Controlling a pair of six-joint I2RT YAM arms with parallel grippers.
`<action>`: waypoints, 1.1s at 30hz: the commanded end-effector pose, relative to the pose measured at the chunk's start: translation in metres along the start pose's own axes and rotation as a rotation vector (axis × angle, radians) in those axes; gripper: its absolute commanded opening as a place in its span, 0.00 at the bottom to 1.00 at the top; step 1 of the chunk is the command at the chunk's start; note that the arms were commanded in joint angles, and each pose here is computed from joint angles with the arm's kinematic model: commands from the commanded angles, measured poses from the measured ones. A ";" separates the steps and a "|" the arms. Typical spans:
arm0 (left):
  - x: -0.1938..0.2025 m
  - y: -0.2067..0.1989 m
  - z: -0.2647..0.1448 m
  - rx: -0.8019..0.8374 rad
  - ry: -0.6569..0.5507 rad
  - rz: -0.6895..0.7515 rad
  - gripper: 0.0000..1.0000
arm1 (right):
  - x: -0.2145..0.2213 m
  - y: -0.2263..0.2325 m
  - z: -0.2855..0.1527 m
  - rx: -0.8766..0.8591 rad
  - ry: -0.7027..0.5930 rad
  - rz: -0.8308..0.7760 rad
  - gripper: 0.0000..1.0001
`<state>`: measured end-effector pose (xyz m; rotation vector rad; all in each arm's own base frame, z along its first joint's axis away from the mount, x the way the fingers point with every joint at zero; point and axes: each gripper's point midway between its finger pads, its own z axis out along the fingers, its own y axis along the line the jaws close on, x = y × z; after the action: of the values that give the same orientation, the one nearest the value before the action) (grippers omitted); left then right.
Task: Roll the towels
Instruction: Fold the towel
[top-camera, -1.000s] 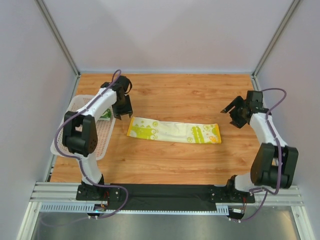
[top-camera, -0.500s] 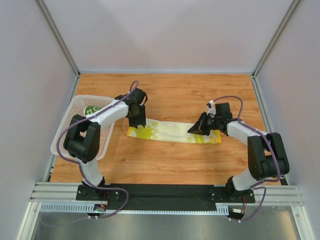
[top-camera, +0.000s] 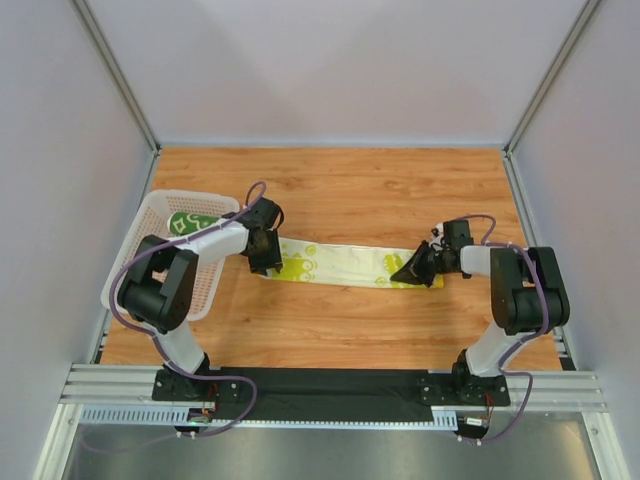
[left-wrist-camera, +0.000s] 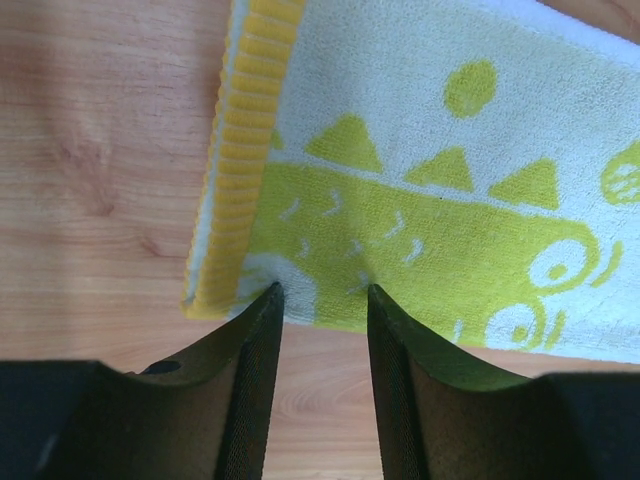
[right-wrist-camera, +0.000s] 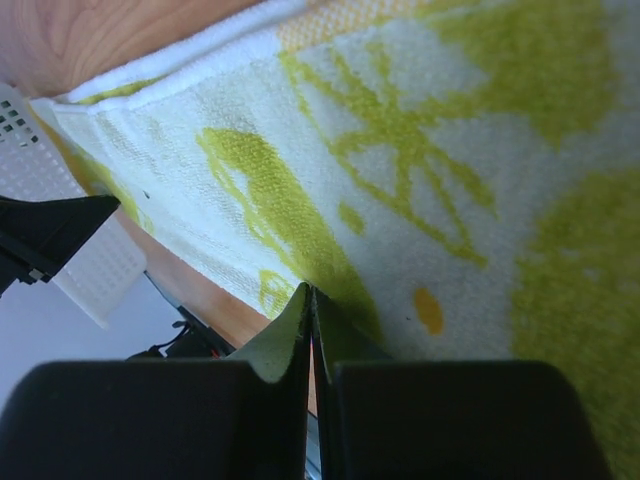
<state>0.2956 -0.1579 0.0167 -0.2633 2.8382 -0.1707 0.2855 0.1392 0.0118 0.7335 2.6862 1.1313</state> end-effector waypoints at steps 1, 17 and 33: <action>0.022 0.021 0.017 -0.064 0.054 -0.032 0.46 | -0.008 -0.029 -0.008 0.146 -0.092 0.002 0.00; 0.026 0.013 0.014 0.001 0.056 -0.018 0.42 | 0.070 0.166 0.014 -0.425 0.124 -0.486 0.00; 0.030 0.015 0.002 0.010 0.057 -0.008 0.39 | 0.114 0.141 0.133 -0.345 0.370 -0.495 0.00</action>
<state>0.2924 -0.1585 0.0177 -0.2874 2.7980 -0.2479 0.2750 0.3648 0.0208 -0.1764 2.6453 1.6242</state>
